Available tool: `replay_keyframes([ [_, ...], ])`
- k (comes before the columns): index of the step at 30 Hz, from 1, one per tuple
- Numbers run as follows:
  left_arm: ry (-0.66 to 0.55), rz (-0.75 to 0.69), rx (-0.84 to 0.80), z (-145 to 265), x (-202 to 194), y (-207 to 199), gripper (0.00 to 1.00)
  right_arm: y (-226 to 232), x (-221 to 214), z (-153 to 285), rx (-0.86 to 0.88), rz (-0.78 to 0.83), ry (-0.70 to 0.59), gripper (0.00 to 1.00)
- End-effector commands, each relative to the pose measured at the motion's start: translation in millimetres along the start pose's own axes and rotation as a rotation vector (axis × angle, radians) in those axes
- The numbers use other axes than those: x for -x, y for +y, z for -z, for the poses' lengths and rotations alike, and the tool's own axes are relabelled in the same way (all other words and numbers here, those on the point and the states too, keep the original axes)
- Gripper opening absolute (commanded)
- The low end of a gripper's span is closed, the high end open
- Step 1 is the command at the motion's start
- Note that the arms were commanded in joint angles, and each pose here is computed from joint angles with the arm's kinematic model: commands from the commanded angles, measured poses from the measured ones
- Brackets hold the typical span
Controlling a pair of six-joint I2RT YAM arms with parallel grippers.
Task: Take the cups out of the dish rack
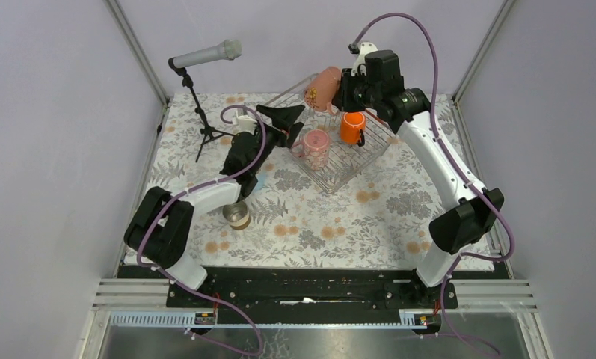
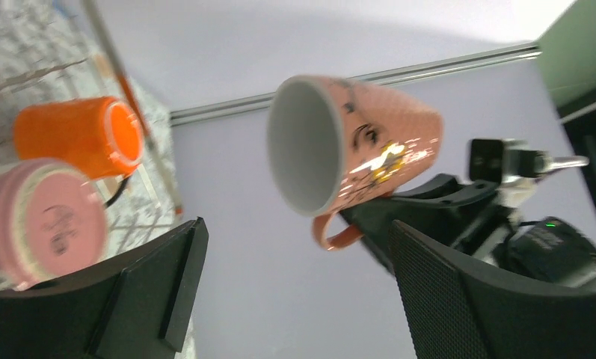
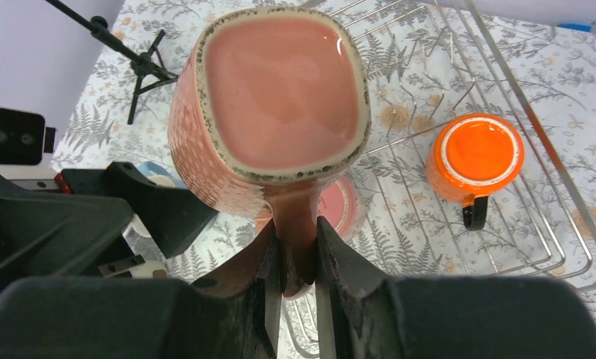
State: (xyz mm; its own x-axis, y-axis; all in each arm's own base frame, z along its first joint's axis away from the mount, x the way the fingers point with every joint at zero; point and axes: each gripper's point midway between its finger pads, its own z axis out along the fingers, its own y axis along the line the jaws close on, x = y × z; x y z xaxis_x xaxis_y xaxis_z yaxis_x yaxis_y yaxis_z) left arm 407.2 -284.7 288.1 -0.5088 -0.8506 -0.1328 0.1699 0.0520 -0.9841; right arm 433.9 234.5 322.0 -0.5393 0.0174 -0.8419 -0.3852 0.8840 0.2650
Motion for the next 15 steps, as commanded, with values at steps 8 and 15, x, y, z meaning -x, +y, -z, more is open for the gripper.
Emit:
replay_keyframes([
  [8, -0.045, 0.085, -0.396, 0, 23, -95, 0.91, 48, 44, 46, 0.189, -0.052, -0.131, 0.0],
  [15, -0.007, 0.119, -0.487, 4, 19, -108, 0.81, 59, 41, 52, 0.249, -0.061, -0.117, 0.0],
])
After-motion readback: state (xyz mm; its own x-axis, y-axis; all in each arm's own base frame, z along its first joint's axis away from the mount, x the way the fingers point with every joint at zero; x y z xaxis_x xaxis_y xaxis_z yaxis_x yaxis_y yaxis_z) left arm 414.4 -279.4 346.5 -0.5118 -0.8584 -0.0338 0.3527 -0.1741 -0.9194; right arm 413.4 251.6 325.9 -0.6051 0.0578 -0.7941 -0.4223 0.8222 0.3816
